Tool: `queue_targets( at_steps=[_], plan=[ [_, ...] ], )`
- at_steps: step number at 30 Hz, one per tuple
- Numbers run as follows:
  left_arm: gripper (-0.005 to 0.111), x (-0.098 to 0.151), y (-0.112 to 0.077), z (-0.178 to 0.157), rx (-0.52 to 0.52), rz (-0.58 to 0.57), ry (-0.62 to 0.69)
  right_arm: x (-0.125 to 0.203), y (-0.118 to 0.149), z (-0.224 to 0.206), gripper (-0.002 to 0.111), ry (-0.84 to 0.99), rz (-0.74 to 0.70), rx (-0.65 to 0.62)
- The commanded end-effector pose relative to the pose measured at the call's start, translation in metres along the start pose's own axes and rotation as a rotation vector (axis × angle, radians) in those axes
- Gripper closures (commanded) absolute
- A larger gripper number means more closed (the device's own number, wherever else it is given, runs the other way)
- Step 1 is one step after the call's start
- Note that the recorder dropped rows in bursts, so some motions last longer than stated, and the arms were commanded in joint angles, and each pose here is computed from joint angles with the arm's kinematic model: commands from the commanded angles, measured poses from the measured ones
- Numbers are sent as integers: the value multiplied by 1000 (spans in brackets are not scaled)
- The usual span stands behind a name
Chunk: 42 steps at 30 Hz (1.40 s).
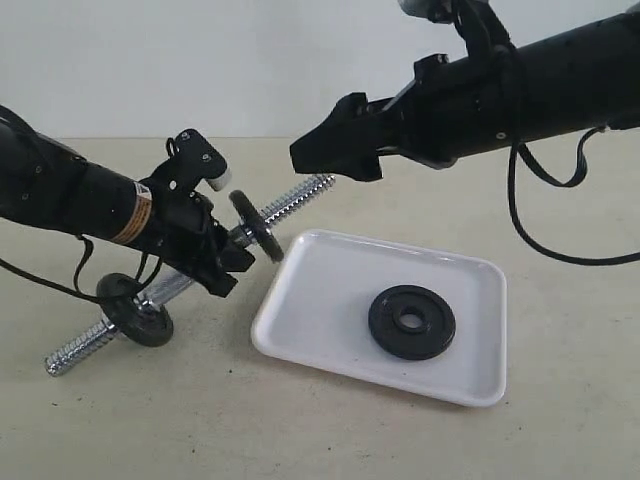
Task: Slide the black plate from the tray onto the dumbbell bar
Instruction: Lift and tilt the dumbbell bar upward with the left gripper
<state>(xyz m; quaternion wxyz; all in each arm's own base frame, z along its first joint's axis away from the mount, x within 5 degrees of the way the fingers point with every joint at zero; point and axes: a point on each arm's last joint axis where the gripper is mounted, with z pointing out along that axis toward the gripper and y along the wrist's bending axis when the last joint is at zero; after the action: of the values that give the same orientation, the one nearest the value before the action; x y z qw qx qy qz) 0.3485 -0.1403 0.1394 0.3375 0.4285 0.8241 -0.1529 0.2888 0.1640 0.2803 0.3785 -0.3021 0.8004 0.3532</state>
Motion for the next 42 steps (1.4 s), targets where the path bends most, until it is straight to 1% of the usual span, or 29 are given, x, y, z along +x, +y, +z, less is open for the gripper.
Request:
queue_targets(
  at_steps=[1,3,5,9,14,20,27,33,39,42],
  plan=[
    [102,-23,-6,-19,45,-1,-100,-3,-2,0,8,-29,23,17],
    [102,-26,-10,-21,87,11,-121,-6,-2,0,8,-61,61,20],
    [102,-30,-13,-26,109,20,-141,-7,-5,0,8,-72,67,49],
    [102,-36,-16,-34,127,33,-168,-7,-4,0,8,-69,64,46],
    [102,-41,-19,-43,131,46,-191,-5,3,0,8,-48,59,-33],
    [102,-36,-22,-43,135,39,-179,-4,8,0,8,-34,63,-93],
    [102,-33,-23,-42,140,34,-171,-2,22,-3,8,-12,83,-244],
    [102,-33,-23,-42,141,16,-170,-4,30,-5,8,-22,109,-336],
    [102,-33,-23,-42,142,13,-170,-3,29,-5,8,3,163,-330],
    [102,-33,-23,-42,142,13,-170,2,30,-5,8,50,128,-336]
  ],
)
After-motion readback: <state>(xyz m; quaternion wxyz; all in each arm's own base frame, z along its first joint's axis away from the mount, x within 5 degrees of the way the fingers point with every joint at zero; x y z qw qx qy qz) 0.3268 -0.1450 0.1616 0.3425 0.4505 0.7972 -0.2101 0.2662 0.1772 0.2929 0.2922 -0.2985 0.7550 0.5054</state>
